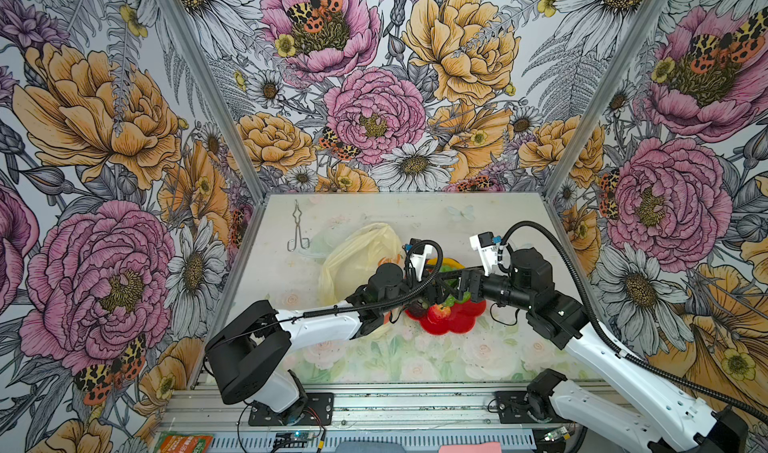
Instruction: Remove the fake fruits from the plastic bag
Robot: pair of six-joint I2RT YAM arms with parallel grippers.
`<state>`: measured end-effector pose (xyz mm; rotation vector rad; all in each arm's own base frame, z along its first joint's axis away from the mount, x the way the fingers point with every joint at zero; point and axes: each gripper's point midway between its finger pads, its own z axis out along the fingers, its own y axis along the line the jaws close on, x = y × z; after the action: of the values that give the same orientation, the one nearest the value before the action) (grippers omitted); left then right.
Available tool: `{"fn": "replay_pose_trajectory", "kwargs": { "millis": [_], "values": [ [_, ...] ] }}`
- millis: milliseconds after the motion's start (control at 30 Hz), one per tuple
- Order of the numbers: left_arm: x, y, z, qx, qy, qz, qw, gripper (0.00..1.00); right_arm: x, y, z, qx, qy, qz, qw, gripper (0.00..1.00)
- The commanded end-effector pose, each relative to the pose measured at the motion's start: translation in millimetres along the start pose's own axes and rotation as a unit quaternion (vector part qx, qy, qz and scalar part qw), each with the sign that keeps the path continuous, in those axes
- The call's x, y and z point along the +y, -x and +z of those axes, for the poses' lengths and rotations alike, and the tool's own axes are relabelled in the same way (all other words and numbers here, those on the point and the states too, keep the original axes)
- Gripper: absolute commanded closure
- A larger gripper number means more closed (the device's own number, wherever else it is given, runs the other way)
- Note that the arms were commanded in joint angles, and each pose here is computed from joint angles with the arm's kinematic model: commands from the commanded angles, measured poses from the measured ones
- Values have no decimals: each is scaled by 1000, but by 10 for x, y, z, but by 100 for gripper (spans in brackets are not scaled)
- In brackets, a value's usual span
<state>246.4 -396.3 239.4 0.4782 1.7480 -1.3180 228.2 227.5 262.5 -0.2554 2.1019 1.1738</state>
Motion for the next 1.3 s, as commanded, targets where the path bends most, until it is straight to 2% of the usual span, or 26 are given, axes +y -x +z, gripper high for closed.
{"fn": "replay_pose_trajectory", "kwargs": {
  "millis": [0, 33, 233, 467, 767, 933, 1033, 1167, 1267],
  "values": [
    [-198, 191, 18, -7, -25, 9, 1000, 54, 3, 95, -17, -27, -4, -9, 1000, 1],
    [-184, 163, 24, 0, -21, 7, 1000, 59, -15, 102, -18, -30, -9, -9, 999, 1],
    [-139, 110, -3, 16, -2, 4, 1000, 67, -94, 143, -19, -40, -32, -15, 999, 0],
    [-255, 199, -7, 14, -3, -3, 1000, 83, -406, 72, 77, -21, -111, -15, 993, 1],
    [-462, 435, -89, -13, -28, -15, 999, 86, -602, 19, 89, -14, -166, -14, 986, 1],
    [-453, 396, -108, -9, -26, -26, 999, 85, -855, 104, -169, -42, -252, -13, 967, 0],
    [-491, 399, -110, -11, -29, -28, 999, 84, -966, 97, -233, -32, -290, -19, 956, 0],
    [-584, 451, -109, -19, -42, -28, 999, 84, -972, 23, -138, -8, -282, -18, 959, 1],
    [-575, 415, -69, -12, -42, -34, 998, 84, -961, 63, -201, -21, -284, -21, 958, 0]
  ]
}}
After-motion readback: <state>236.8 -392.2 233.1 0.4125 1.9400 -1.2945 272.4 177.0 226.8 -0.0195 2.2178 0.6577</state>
